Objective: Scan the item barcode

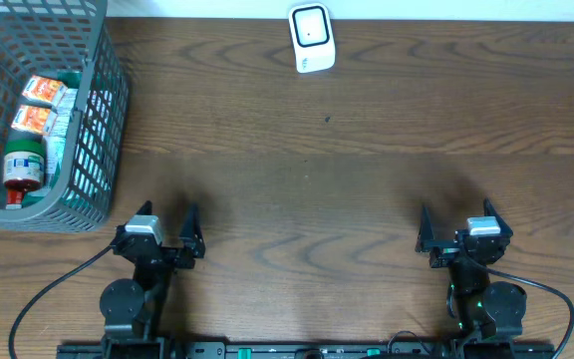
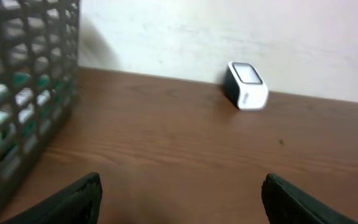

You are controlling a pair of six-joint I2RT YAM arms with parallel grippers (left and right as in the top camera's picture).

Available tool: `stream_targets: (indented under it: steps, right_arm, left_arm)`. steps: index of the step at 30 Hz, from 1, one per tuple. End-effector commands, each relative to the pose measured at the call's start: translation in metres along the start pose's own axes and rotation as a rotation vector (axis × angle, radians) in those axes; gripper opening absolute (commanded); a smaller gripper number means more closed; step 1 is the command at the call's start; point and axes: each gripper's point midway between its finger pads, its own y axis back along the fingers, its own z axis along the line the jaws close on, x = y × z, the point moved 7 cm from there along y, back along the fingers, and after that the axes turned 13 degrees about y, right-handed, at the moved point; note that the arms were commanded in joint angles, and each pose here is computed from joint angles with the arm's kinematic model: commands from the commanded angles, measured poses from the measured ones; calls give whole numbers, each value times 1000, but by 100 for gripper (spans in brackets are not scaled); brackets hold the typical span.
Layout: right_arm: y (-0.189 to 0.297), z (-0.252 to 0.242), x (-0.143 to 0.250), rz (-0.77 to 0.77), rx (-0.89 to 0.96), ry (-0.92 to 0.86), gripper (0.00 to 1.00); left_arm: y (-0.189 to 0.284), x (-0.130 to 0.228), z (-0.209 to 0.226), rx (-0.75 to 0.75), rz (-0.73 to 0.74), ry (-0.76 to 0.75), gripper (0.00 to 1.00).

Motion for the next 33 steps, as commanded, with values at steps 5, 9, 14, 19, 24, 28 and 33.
stream_targets:
  steps: [5, 9, 14, 19, 24, 28, 33]
  right_arm:
    - [0, -1, 1, 0, 3, 5, 99]
    - [0, -1, 1, 0, 3, 5, 99]
    - [0, -1, 1, 0, 3, 5, 99]
    - [0, -1, 1, 0, 3, 5, 99]
    - [0, -1, 1, 0, 3, 5, 99]
    - [0, -1, 1, 0, 3, 5, 99]
    - [0, -1, 1, 0, 3, 5, 99]
  left_arm:
    - [24, -32, -27, 55, 78, 61, 83]
    - [43, -76, -49, 49, 86, 153, 83]
    - [56, -145, -81, 50, 82, 152, 83]
    - [45, -209, -101, -45, 152, 100, 83]
    - [19, -266, -107, -228, 284, 61, 83]
    - [-3, -307, -105, -394, 310, 36, 83]
    - [-41, -324, -84, -540, 366, 11, 83]
